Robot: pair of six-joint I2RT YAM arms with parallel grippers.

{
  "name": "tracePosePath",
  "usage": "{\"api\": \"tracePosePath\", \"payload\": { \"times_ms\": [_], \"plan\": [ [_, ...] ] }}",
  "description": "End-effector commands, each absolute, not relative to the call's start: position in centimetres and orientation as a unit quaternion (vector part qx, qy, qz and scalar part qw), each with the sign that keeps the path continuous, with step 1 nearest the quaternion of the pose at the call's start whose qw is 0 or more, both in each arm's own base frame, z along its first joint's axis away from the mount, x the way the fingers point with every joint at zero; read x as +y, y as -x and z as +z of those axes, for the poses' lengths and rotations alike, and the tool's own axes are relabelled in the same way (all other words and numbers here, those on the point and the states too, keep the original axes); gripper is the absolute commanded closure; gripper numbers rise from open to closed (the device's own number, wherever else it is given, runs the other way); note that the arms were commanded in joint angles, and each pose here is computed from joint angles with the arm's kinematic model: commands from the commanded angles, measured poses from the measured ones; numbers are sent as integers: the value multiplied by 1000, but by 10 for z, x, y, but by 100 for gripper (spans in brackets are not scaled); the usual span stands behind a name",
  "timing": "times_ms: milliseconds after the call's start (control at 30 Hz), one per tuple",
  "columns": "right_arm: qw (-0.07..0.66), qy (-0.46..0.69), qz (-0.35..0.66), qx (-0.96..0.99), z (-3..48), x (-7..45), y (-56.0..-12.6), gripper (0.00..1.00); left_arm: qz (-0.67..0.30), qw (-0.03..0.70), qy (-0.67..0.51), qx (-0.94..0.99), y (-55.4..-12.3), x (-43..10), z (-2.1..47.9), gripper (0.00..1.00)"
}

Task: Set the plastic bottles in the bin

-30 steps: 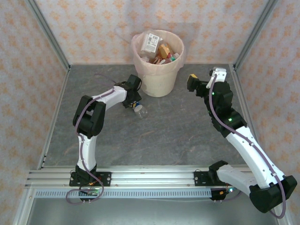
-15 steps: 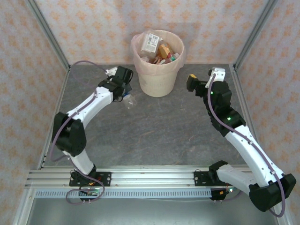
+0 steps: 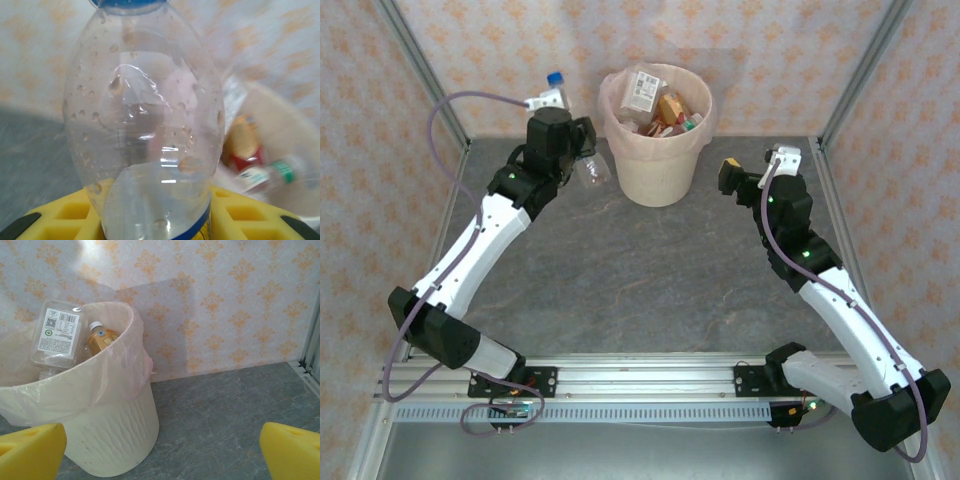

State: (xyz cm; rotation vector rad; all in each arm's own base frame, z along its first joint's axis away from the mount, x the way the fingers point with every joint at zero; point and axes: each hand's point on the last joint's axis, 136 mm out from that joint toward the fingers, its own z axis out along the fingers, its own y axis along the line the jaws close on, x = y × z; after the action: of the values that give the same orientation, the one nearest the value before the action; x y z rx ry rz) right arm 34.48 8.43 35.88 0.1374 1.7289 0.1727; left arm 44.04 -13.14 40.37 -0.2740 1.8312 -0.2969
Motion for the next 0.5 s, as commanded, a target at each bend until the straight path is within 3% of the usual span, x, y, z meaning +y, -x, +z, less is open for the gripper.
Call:
{"api": "tracePosePath", "payload": {
  "times_ms": [0,200,467],
  "plan": [
    [661,-77,80,742,370,79,-342,1,-172,650,43,739,-441,-162,462,100],
    [662,-79,82,741,372,78,-339,1,-219,701,-50,677,-457,-203,510,100],
    [664,-83,75,739,374,71,-331,1,-150,723,-179,650,-505,-244,508,100]
  ]
}}
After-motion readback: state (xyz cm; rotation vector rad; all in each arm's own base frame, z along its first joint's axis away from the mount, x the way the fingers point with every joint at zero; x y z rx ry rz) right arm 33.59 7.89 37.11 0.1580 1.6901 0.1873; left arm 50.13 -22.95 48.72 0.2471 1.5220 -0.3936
